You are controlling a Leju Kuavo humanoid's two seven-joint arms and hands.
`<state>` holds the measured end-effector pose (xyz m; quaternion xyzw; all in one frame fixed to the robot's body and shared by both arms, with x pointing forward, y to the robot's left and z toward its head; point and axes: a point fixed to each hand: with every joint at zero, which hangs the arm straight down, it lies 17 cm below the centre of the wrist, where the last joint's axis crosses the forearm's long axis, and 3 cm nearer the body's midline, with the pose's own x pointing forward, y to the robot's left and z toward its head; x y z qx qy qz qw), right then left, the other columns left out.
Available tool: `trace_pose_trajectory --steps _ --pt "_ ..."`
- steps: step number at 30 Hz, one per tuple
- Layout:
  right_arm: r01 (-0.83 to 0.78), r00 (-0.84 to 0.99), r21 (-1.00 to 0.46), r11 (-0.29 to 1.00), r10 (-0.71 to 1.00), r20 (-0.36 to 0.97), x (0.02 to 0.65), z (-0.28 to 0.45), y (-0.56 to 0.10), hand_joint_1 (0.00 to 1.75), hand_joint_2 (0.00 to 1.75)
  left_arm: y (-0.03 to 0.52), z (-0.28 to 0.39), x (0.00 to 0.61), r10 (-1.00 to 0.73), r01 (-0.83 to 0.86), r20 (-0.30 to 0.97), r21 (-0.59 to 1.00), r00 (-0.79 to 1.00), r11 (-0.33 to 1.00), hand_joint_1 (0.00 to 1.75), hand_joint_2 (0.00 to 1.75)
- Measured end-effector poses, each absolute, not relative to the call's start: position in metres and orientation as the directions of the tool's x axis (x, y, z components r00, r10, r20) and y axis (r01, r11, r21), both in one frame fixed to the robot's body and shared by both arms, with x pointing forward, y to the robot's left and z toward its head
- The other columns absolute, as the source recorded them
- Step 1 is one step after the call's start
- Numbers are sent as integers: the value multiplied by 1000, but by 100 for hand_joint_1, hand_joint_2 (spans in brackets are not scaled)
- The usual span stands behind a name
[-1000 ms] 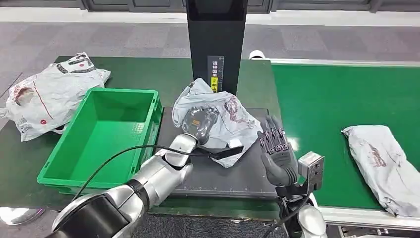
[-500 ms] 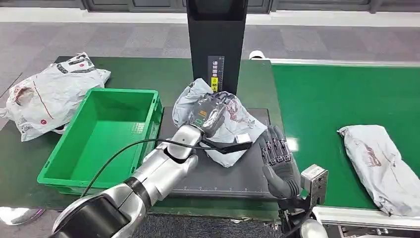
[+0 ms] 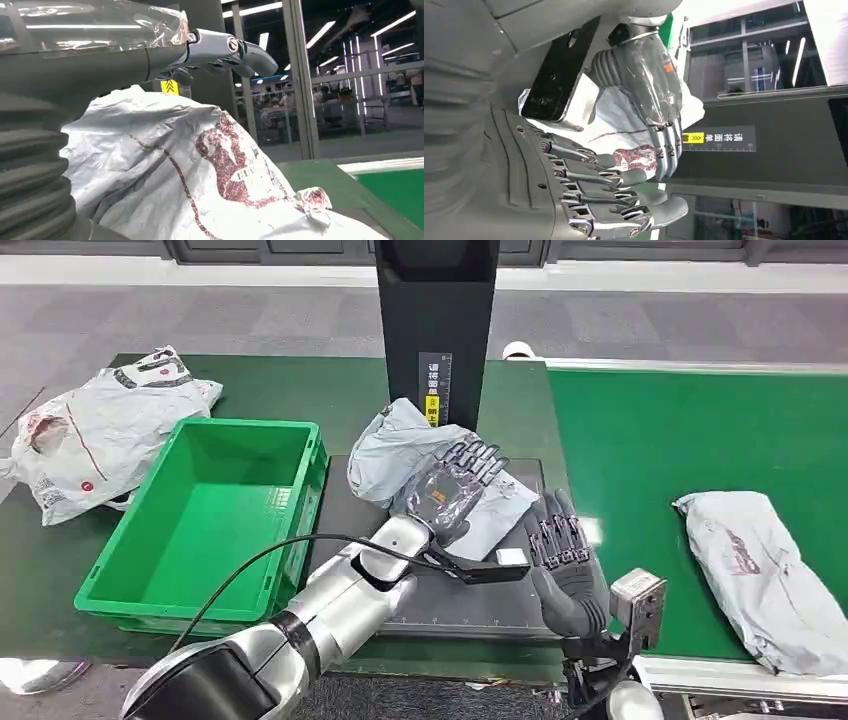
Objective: Moved the parcel from conveyor to table for the left to box.
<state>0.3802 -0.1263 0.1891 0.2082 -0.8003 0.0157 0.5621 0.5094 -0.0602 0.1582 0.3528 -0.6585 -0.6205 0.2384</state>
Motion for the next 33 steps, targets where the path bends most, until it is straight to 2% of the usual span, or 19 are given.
trace_pose_trajectory --steps 8,13,24,33 --pt "-351 -282 209 913 -316 906 380 189 -126 0 175 -60 155 509 -760 -163 -123 986 -638 -24 0 175" --pt "-354 -282 212 911 -320 904 380 190 -125 0 175 -71 131 495 -713 -70 -101 995 -694 -73 0 175" --pt "-354 -284 214 911 -323 903 380 191 -127 0 175 -83 121 482 -670 -71 -131 991 -731 -116 0 175" --pt "-365 -284 219 905 -333 899 380 193 -127 0 175 -92 57 438 -533 132 -47 947 -845 -293 0 175"
